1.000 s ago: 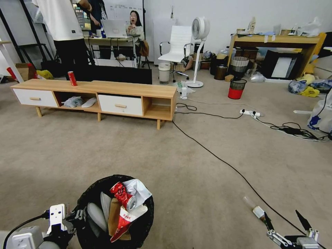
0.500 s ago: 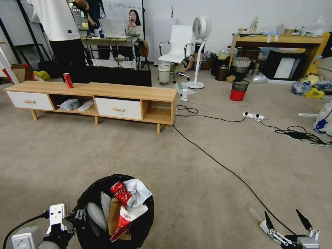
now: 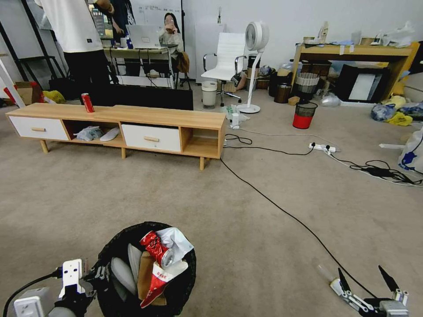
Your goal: Pick up the trash bin and place the garbage on the floor into it.
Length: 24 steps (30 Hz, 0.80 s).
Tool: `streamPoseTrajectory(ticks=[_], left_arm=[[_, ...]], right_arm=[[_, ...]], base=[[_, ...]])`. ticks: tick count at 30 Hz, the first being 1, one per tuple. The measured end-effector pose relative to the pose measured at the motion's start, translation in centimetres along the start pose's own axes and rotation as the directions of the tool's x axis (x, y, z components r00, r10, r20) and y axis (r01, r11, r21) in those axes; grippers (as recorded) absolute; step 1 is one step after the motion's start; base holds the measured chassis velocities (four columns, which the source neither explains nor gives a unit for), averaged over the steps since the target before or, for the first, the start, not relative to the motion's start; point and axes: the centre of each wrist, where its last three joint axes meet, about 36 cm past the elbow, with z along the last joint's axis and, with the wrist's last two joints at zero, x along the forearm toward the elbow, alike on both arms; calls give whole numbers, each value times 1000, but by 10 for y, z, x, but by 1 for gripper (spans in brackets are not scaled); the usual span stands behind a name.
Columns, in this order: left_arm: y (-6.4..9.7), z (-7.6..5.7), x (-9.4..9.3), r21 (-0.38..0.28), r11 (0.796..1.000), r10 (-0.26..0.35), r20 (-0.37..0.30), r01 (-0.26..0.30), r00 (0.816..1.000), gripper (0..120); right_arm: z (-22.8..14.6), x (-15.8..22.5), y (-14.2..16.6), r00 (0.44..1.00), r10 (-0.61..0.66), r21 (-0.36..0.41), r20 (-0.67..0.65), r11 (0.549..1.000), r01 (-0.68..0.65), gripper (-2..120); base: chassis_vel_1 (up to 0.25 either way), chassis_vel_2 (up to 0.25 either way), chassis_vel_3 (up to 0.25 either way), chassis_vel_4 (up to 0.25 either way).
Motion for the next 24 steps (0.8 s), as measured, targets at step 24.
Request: streamPoseTrajectory(ticks=[24], left_arm=[[4, -1, -2, 3, 1000, -10, -8, 10, 1000, 4]], right_arm=[[71, -15, -59, 854, 101, 186, -510, 983, -6, 100]], base=[[0, 0, 0, 0]])
